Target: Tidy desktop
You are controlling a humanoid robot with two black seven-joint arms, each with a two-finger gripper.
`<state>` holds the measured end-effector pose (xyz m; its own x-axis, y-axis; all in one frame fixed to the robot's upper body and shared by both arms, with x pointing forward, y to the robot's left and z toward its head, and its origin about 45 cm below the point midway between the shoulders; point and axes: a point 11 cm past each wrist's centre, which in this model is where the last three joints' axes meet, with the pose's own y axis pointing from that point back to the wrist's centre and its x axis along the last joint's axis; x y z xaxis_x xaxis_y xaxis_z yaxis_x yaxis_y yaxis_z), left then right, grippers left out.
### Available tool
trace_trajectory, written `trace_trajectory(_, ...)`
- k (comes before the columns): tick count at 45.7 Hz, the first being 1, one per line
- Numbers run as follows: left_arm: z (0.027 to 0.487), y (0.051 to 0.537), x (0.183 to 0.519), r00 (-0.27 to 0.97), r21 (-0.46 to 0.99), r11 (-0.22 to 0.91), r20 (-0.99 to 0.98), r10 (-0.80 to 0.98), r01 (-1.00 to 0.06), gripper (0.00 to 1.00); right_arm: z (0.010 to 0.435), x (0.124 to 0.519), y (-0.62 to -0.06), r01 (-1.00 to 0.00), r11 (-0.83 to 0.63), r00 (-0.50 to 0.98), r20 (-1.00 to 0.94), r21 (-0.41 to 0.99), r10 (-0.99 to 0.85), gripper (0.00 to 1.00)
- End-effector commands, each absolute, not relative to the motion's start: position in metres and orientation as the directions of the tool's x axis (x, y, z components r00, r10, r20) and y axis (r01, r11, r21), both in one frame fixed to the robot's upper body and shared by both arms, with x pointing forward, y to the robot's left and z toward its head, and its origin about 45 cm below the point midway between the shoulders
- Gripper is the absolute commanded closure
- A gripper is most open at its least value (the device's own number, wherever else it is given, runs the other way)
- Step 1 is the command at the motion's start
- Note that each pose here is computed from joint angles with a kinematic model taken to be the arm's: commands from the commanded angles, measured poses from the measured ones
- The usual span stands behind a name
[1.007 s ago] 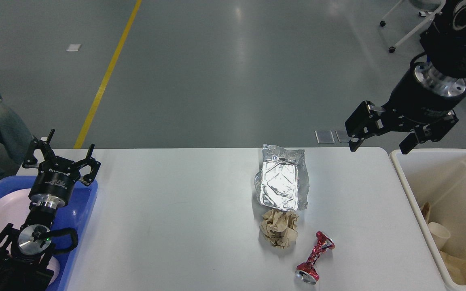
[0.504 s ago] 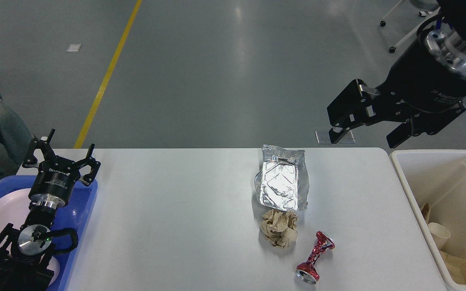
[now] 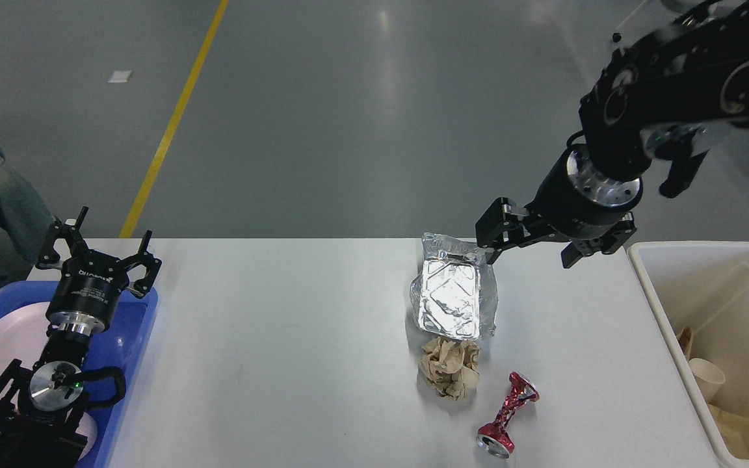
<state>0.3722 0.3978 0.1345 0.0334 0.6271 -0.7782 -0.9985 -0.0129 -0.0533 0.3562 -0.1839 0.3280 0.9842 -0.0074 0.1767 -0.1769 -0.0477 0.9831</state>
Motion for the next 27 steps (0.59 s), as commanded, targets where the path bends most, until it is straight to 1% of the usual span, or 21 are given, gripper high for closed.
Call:
trace_trajectory(1,0.134,0.398,0.372,0.033,-0.053,-0.013,-0.778,0.627,-0.999,0.04,0.264,0.355,-0.170,-0.178,-0.038,0.984,0.178,0.983,0.009,0.00)
trace_trajectory(5,0.134,0.398,0.372,0.033,-0.053,-0.013,-0.778,0.627,-0.999,0.04,0.227,0.344,-0.156,-0.156,-0.057,0.987,0.157,0.986,0.028,0.00)
trace_trajectory(12,0.134,0.398,0.372,0.033,-0.053,-0.013,-0.778,0.627,-0.999,0.04,0.178,0.336,-0.153,-0.141,-0.084,0.990,0.140,0.986,-0.017,0.00)
trace_trajectory(18,0.134,0.398,0.372,0.033,-0.053,-0.013,-0.778,0.627,-0.999,0.04,0.150,0.336,-0.144,-0.155,-0.094,0.988,0.154,0.983,-0.020,0.00)
trace_trajectory(23,0.134,0.398,0.372,0.033,-0.053,-0.013,-0.778,0.627,-0.999,0.04,0.115,0.333,-0.139,-0.145,-0.105,0.989,0.142,0.984,-0.037,0.00)
trace_trajectory(27,0.134,0.398,0.372,0.033,-0.053,-0.013,-0.778,0.627,-0.999,0.04,0.099,0.331,-0.140,-0.145,-0.110,0.988,0.140,0.983,-0.059,0.00)
